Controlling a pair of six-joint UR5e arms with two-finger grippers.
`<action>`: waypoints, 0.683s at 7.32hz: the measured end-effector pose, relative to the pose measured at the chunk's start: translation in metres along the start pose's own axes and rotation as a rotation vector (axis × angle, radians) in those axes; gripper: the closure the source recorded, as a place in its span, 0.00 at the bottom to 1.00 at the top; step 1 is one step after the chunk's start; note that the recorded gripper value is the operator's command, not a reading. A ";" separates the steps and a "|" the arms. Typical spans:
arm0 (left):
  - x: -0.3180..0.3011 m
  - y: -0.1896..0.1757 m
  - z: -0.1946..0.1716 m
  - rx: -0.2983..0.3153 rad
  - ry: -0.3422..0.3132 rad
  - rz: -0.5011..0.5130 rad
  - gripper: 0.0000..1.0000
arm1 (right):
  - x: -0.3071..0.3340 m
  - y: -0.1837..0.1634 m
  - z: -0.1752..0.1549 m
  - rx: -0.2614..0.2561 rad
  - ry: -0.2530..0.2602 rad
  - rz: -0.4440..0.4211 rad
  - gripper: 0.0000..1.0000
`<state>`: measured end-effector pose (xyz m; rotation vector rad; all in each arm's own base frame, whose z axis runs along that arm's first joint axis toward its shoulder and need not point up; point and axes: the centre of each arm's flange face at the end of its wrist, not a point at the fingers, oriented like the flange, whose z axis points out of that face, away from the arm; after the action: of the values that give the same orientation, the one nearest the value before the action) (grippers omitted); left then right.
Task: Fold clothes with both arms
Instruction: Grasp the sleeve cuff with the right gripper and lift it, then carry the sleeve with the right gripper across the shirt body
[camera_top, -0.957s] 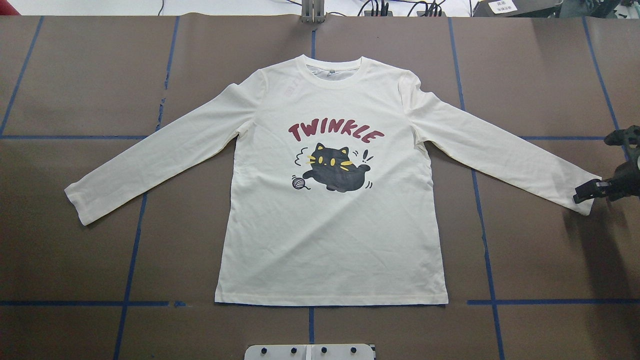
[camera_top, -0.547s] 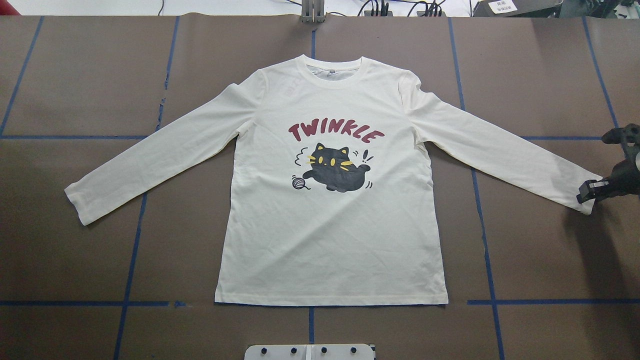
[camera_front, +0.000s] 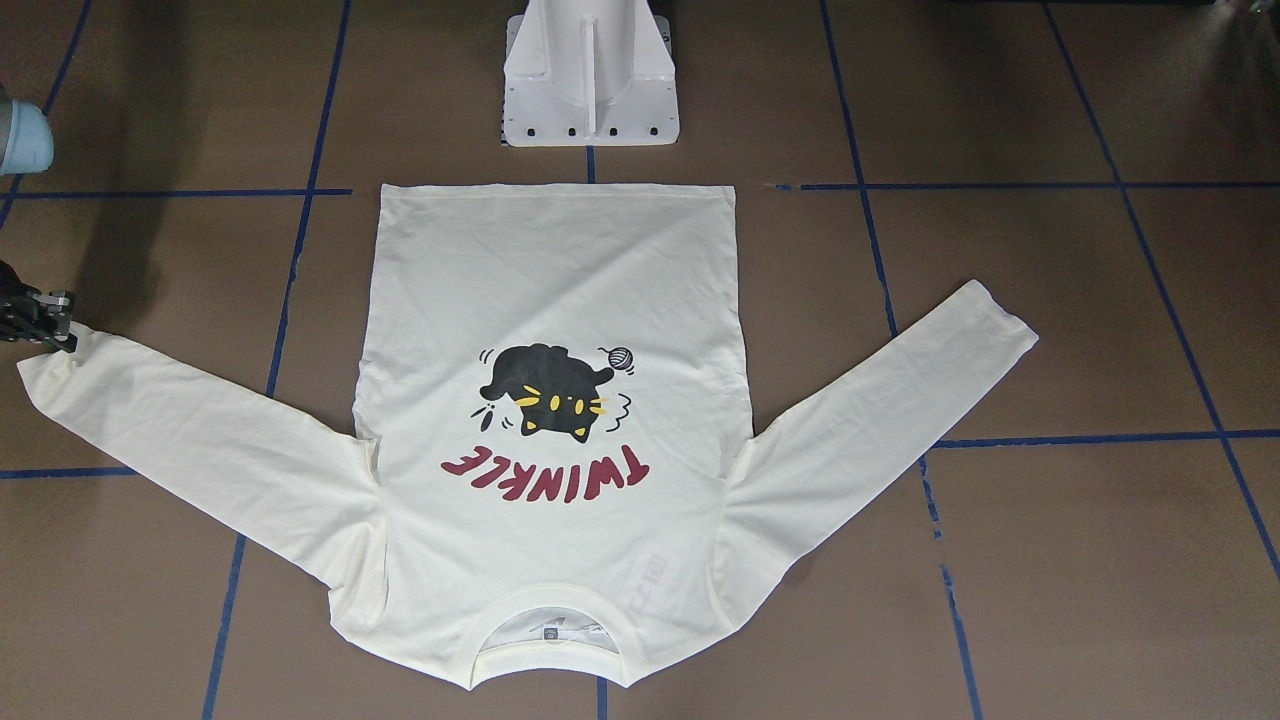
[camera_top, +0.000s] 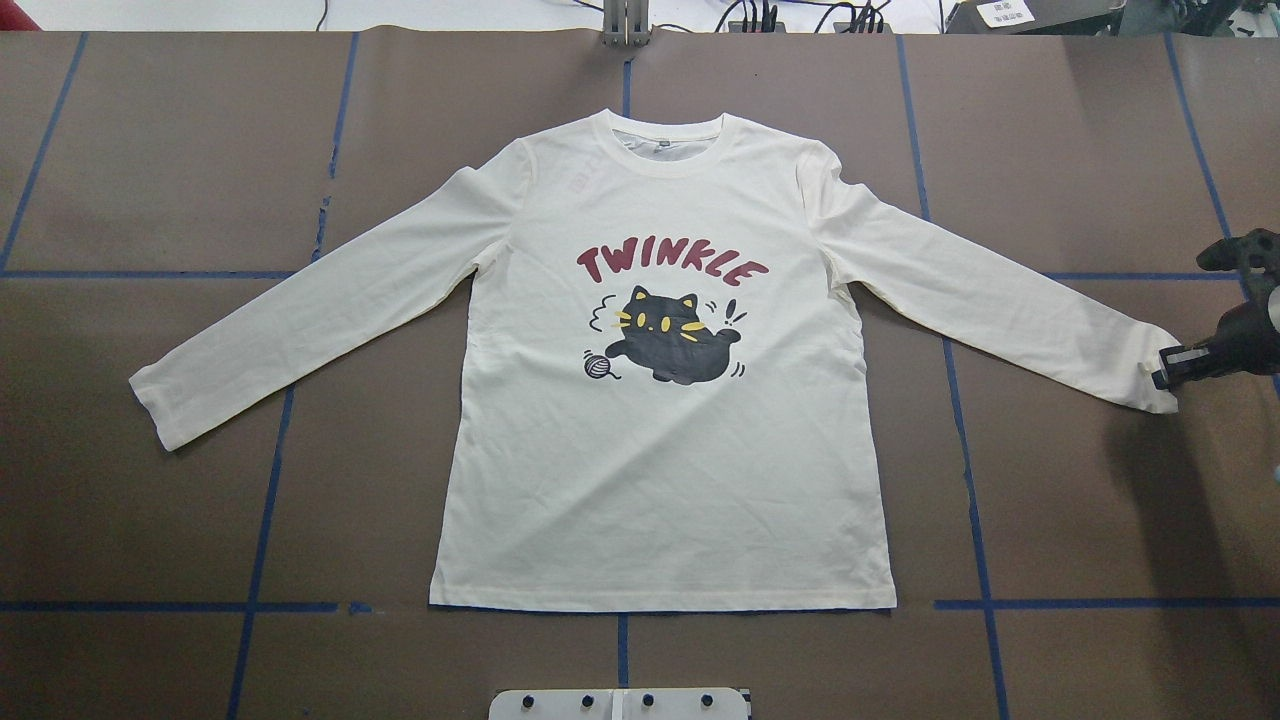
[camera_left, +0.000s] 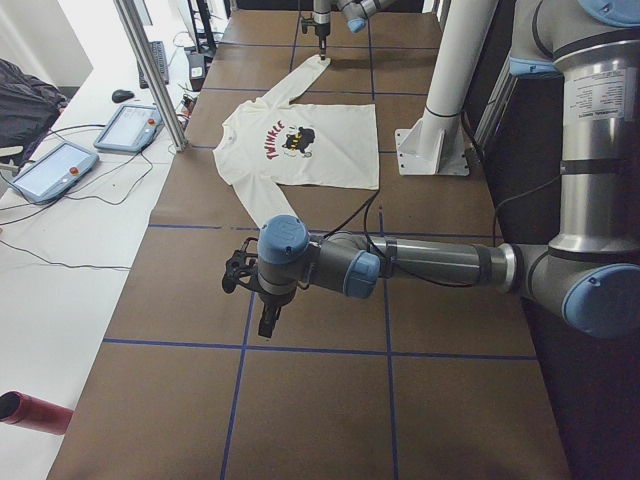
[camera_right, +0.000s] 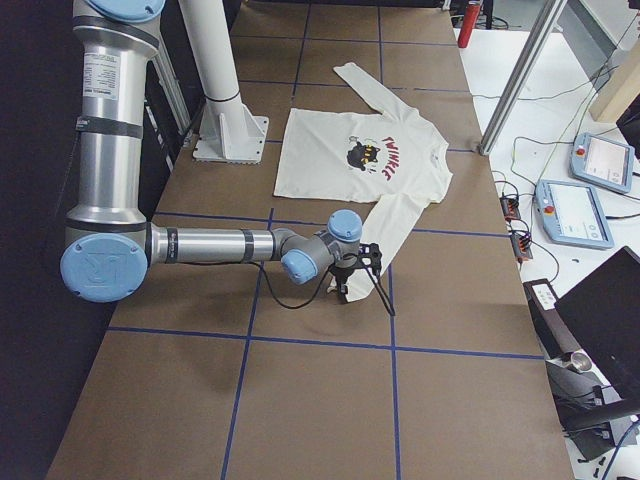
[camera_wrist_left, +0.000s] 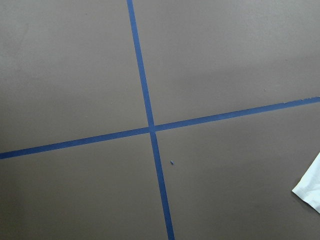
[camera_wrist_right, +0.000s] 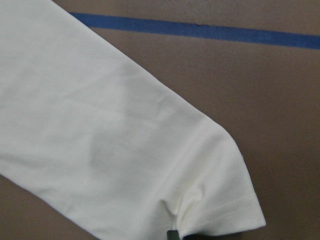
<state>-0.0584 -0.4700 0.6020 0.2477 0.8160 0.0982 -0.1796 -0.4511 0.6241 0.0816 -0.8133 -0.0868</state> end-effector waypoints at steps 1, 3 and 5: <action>0.000 0.000 0.000 0.000 0.001 0.000 0.00 | -0.017 -0.017 -0.012 0.034 -0.021 -0.016 1.00; 0.001 -0.002 -0.001 0.002 0.001 -0.001 0.00 | -0.082 -0.079 -0.047 0.118 -0.106 -0.022 1.00; 0.000 -0.003 0.000 0.002 0.002 -0.002 0.00 | -0.187 -0.156 -0.092 0.165 -0.237 0.036 1.00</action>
<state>-0.0585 -0.4729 0.6007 0.2489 0.8183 0.0953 -0.2475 -0.5824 0.4094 0.2151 -1.0578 0.0056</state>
